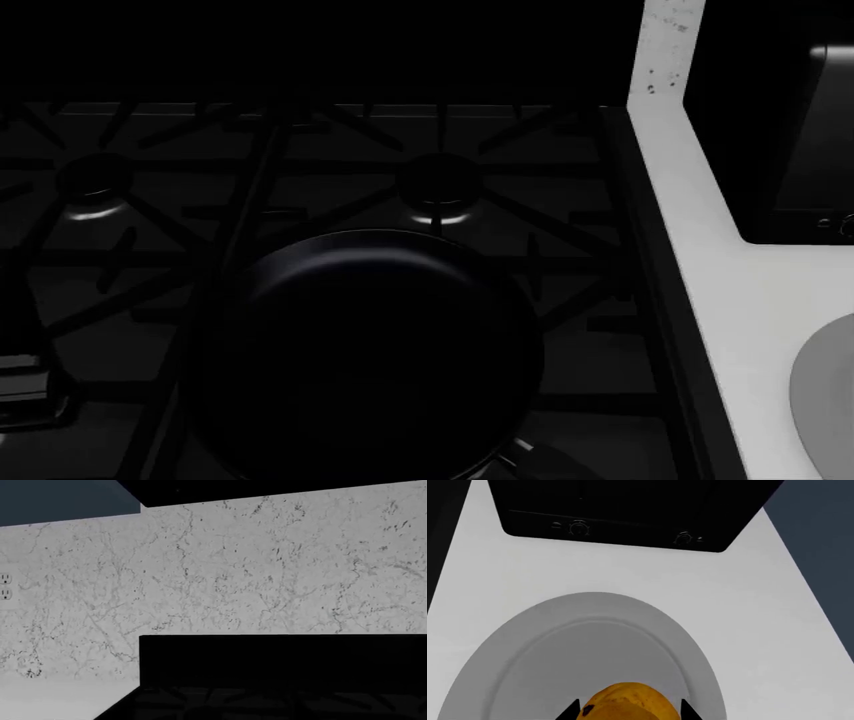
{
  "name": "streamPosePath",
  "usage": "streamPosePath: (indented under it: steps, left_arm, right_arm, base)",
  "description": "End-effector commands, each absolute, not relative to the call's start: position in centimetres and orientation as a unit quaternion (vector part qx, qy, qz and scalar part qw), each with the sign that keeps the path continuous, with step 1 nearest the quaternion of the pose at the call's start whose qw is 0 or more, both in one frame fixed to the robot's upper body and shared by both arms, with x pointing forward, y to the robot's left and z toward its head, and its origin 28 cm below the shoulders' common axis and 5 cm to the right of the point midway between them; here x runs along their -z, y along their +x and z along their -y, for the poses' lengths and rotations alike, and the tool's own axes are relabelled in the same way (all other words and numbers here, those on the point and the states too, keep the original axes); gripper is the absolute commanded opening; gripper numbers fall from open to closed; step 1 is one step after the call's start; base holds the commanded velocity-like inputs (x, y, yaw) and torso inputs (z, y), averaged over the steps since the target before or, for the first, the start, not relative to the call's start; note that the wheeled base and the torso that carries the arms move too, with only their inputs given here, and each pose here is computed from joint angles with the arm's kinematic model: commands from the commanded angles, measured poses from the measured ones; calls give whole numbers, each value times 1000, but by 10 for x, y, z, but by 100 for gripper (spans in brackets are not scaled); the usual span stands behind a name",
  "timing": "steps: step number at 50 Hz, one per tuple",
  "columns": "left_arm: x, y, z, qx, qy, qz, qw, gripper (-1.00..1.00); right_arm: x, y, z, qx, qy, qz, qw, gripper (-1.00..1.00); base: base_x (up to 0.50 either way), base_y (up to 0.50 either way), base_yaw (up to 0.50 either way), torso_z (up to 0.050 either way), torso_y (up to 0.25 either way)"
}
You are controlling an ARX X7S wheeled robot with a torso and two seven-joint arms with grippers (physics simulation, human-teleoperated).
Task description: Pick the mango from the pan and place it on the plate.
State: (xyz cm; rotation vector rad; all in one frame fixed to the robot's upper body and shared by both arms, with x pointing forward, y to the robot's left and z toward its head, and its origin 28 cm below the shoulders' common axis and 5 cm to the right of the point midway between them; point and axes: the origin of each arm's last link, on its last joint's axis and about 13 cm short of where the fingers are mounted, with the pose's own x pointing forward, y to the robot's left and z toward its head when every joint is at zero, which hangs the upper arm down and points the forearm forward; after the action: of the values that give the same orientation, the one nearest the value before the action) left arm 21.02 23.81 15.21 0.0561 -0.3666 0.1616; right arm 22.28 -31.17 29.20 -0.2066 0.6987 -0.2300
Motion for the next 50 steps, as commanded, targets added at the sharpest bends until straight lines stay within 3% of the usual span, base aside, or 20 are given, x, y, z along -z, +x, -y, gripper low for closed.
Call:
streamPosePath:
  steps: [1, 50]
  left_arm:
    - [-152, 209, -238, -81, 27, 183, 979, 100]
    - [-147, 210, -239, -82, 23, 178, 980, 100]
  right_arm:
    - [-306, 223, 314, 123, -108, -300, 940, -100]
    - [-276, 229, 317, 124, -89, -317, 936, -100]
  base:
    - [0, 0, -3, 0, 0]
    - [0, 0, 0, 0, 1]
